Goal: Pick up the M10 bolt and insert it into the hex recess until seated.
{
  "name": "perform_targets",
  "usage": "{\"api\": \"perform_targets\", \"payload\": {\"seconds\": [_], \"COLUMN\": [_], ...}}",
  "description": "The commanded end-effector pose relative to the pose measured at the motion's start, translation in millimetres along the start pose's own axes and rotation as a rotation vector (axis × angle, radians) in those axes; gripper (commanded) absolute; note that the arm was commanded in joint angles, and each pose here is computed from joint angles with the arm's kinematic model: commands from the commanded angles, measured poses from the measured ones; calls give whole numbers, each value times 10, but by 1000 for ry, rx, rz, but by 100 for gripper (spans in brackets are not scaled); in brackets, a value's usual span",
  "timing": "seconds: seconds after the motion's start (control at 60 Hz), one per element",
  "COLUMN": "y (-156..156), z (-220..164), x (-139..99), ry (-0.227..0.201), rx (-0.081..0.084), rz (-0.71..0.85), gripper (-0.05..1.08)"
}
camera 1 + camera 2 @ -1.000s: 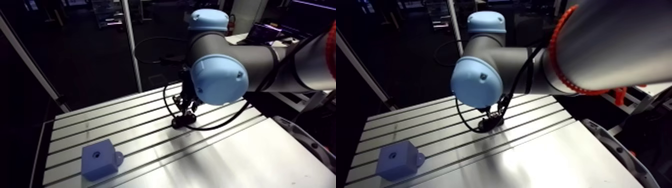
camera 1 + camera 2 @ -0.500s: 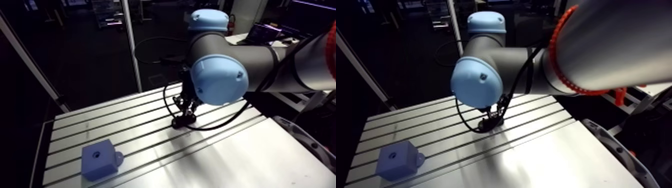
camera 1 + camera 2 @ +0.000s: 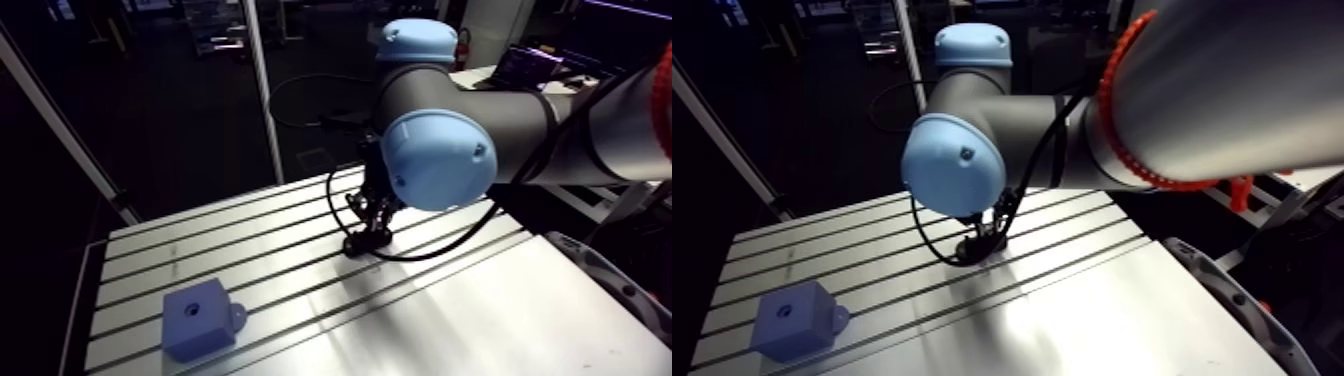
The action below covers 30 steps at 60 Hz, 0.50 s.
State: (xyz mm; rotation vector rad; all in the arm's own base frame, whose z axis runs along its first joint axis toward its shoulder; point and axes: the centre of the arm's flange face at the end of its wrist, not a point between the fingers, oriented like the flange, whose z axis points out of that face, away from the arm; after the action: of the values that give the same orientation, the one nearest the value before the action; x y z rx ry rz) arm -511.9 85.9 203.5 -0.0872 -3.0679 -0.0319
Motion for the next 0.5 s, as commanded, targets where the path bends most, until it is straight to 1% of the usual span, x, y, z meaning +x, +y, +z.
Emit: {"api": "perform_targets", "payload": {"seconds": [0.017, 0.133, 0.5], "y": [-1, -9, 16], "z": [6, 29, 18], "x": [-4, -26, -24], "ry": [-1, -7, -5], "rx": [2, 4, 3], "rz": [2, 4, 5], "gripper": [67, 67, 68]}}
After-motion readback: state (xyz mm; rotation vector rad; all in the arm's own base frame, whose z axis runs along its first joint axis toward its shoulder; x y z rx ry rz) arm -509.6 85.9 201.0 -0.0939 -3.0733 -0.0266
